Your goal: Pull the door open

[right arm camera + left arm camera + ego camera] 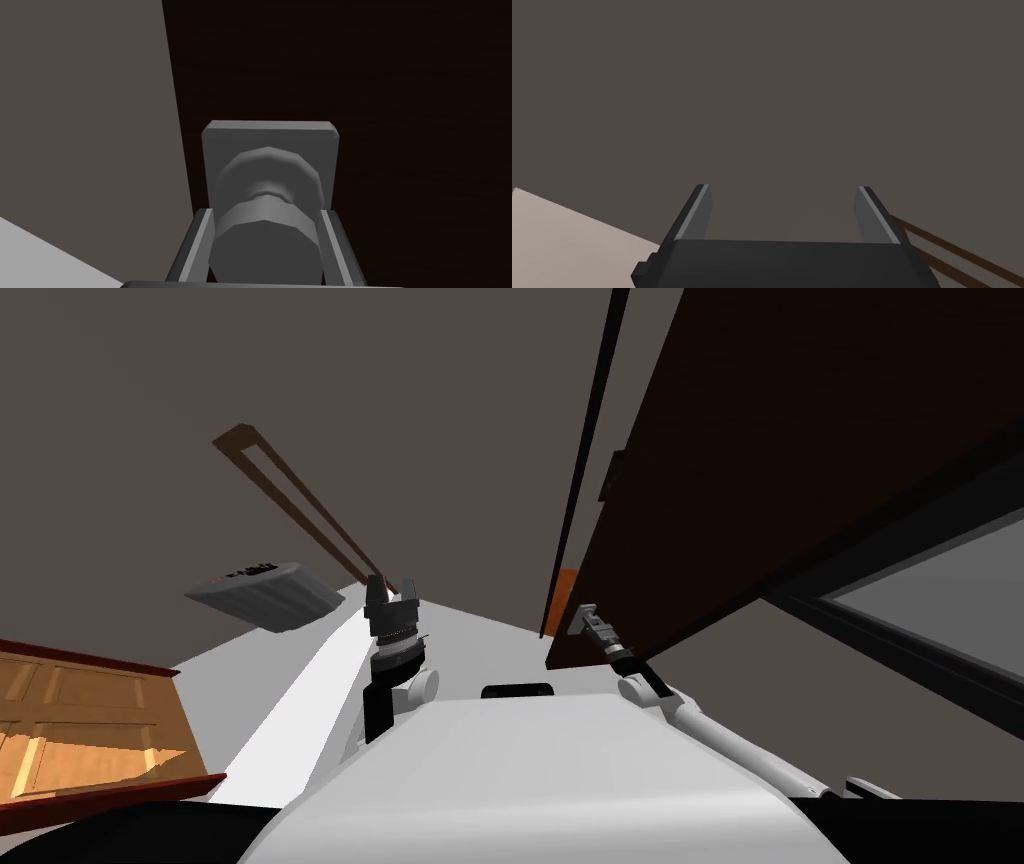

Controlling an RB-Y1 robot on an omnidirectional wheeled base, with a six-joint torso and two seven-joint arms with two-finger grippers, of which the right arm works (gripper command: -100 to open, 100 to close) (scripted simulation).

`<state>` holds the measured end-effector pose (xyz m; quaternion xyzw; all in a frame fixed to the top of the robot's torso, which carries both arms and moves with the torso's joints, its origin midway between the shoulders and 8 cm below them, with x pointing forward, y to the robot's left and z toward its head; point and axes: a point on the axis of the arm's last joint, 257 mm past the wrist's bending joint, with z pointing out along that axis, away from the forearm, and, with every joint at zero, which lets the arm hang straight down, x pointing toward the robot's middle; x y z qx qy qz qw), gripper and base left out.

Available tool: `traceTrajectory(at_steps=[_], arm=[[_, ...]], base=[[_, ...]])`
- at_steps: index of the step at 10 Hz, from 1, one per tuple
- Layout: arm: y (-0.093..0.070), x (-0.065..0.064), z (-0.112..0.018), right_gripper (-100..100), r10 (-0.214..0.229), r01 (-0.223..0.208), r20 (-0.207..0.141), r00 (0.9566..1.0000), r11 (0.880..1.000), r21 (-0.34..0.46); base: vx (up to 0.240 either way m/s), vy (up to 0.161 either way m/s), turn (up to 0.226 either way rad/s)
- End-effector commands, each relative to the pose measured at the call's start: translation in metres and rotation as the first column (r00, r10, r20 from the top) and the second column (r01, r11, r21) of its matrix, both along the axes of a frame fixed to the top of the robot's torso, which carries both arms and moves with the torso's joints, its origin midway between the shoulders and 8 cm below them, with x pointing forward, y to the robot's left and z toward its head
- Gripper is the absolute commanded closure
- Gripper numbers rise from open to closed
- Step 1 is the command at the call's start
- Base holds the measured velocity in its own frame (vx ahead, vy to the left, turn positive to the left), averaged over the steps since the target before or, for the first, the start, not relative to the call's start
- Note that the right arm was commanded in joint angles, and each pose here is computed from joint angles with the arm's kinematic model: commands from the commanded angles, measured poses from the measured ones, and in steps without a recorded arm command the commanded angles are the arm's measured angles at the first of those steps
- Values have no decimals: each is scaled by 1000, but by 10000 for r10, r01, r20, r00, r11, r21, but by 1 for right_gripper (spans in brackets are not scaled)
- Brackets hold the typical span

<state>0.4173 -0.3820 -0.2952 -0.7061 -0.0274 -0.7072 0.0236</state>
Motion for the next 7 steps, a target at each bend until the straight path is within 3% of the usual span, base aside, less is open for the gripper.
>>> traceTrajectory(at_steps=[1, 3, 7], arm=[[2, -5, -1, 100, 154, -154, -18, 9999, 9999, 56], [3, -8, -4, 100, 228, -228, -101, 9997, 9997, 35], [2, -17, -2, 100, 544, -543, -48, 9985, 9985, 38]], base=[[-215, -113, 130], [-114, -46, 71], [-248, -111, 187]])
